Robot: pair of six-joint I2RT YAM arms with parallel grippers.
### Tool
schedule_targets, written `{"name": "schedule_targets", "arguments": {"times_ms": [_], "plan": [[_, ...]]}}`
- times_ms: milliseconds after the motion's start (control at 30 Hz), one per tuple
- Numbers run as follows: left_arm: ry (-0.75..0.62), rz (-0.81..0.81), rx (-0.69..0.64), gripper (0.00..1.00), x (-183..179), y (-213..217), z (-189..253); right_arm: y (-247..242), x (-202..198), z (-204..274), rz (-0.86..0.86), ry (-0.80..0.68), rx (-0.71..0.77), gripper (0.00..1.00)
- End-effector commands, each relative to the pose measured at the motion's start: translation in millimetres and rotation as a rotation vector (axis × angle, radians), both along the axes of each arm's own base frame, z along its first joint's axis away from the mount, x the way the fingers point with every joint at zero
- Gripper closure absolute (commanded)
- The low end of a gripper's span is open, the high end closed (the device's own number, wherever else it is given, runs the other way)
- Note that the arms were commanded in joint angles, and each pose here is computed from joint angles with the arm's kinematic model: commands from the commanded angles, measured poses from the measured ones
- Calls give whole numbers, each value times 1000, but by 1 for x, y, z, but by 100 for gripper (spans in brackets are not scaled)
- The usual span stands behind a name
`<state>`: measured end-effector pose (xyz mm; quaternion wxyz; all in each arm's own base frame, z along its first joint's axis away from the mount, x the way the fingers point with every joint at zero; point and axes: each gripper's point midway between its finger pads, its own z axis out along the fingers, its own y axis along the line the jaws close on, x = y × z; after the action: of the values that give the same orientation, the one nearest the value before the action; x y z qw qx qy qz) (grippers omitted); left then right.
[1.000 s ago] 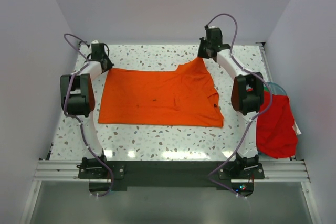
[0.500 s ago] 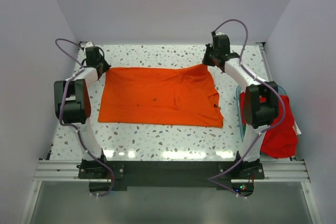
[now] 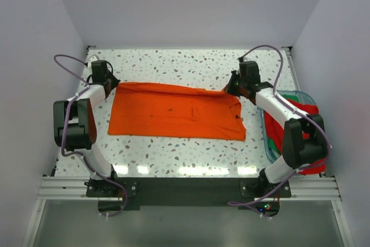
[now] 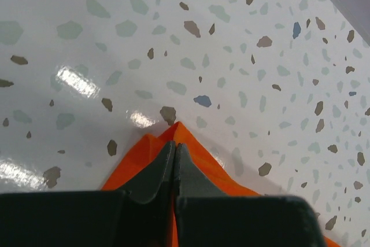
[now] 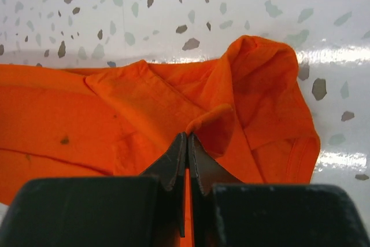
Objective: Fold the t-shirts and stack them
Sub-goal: Fold the tshirt
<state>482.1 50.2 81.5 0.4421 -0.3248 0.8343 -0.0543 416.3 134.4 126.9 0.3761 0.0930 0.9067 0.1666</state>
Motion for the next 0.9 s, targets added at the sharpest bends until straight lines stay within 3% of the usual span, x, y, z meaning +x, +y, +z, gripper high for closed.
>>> {"name": "schedule_targets", "arguments": {"times_ms": [0,767,867], "plan": [[-60,74,3,100,-9,11,23,4,-13,14,-10,-42,56,100],[23,224,-18,100,-70,19,6,-5,-73,-25,2,28,76,100],[26,258,-22,91,-78,22,3,-2,-77,-32,14,33,92,100]]}}
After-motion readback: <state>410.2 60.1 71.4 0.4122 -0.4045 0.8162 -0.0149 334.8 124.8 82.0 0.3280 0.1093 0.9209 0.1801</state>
